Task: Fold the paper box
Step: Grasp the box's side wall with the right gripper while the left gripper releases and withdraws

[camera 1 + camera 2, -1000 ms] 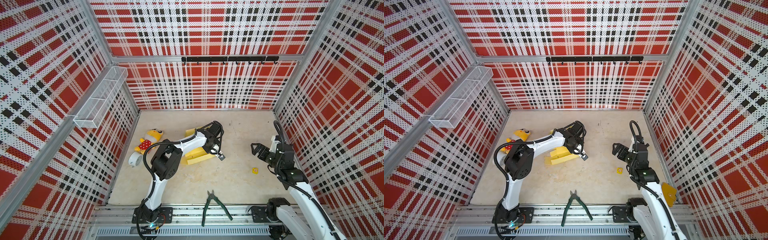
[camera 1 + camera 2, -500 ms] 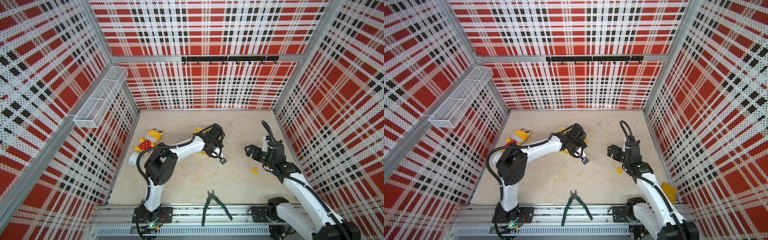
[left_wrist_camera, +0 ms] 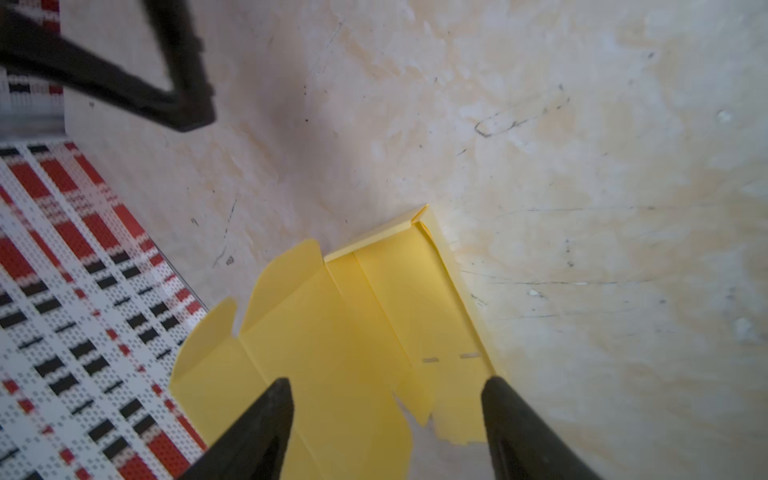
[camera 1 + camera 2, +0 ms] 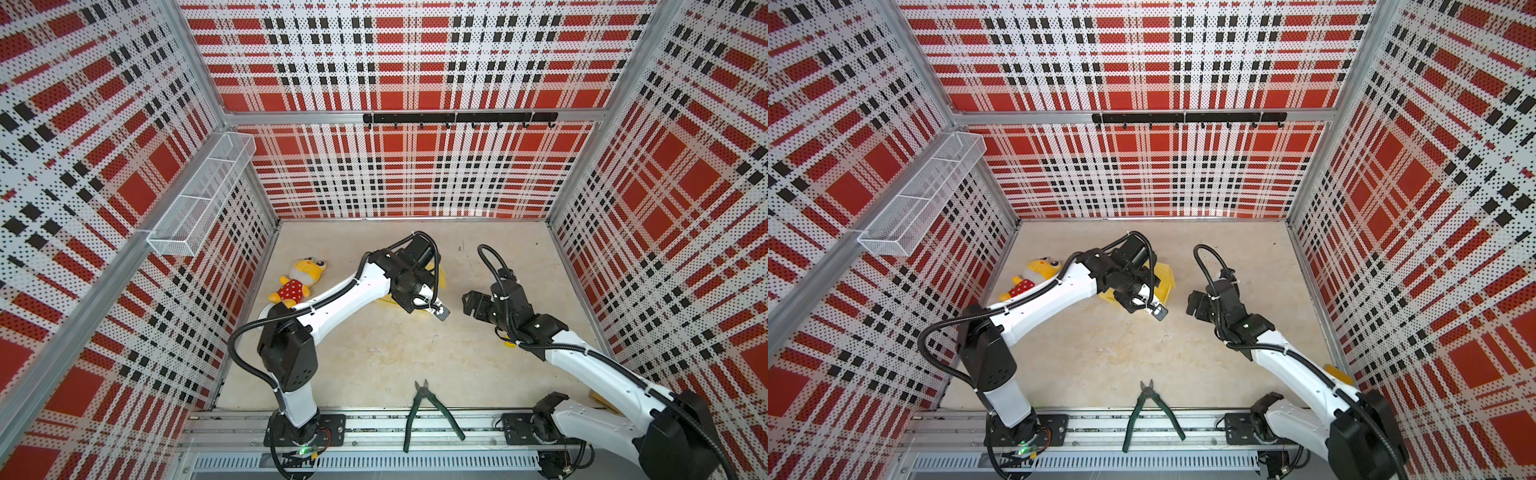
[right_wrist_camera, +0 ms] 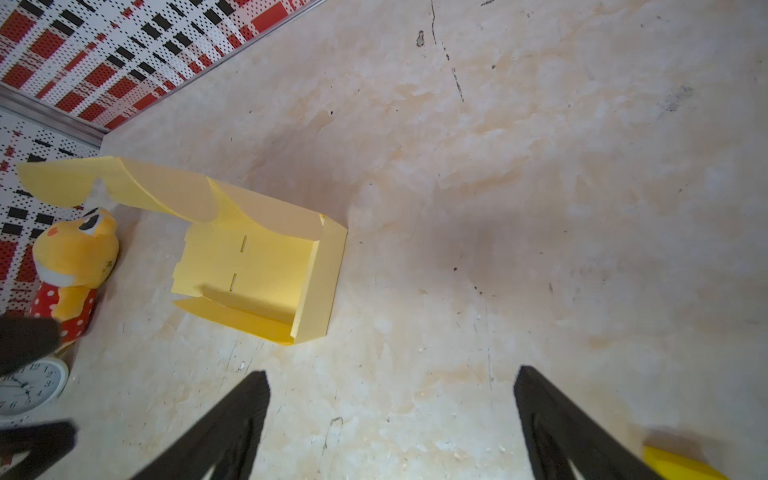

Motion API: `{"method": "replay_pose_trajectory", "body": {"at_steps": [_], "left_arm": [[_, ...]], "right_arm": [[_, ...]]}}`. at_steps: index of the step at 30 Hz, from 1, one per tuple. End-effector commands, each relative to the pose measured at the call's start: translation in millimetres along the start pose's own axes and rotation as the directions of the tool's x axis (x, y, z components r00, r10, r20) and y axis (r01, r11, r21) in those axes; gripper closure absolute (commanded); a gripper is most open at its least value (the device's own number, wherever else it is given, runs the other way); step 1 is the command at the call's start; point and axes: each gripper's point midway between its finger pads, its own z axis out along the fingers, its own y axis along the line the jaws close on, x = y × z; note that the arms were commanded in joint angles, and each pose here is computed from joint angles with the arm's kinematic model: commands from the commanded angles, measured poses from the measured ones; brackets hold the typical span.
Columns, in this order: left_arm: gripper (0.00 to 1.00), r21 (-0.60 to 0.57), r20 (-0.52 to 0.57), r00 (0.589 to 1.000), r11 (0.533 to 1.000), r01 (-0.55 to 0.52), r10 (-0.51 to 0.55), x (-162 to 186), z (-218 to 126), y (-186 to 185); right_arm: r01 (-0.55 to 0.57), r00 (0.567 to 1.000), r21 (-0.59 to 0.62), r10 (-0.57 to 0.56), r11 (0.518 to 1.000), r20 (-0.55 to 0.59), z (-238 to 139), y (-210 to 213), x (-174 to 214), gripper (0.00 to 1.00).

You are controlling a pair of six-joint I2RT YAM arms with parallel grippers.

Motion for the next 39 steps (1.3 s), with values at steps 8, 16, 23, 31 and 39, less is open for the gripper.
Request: {"method": "replay_pose_trajectory", "body": {"at_steps": [8, 16, 23, 31, 39], "left_arm": [[0.27, -0.063, 0.146, 0.63, 0.629, 0.775, -0.763, 29.0, -28.6, -18.9], [0.27, 0.058, 0.405, -0.222, -0.217, 0.974, -0.887, 142.0, -40.4, -22.2], [0.3, 0.173, 0.438, -0.65, -0.651, 0.739, -0.621, 206.8, -22.0, -66.8], [0.29, 0.189, 0.442, -0.728, -0.739, 0.647, -0.524, 227.4, -20.6, -78.0], [0.27, 0.183, 0.465, -0.719, -0.739, 0.649, -0.516, 238.5, -24.6, -79.7]], "right_arm": [[-0.039, 0.993, 0.156, 0.021, 0.987, 0.114, 28.1, 51.9, 1.8, 0.16], [-0.052, 0.998, 0.128, 0.049, 0.99, 0.027, 61.2, 76.9, 30.6, 0.33], [-0.006, 1.0, 0.178, 0.008, 0.984, -0.013, 86.8, 80.1, 36.8, 0.39], [-0.028, 0.997, 0.224, 0.043, 0.974, -0.062, 119.3, 65.8, 37.2, 0.53], [0.012, 0.992, 0.237, 0.018, 0.971, -0.124, 145.7, 60.6, 45.0, 0.59]]}}
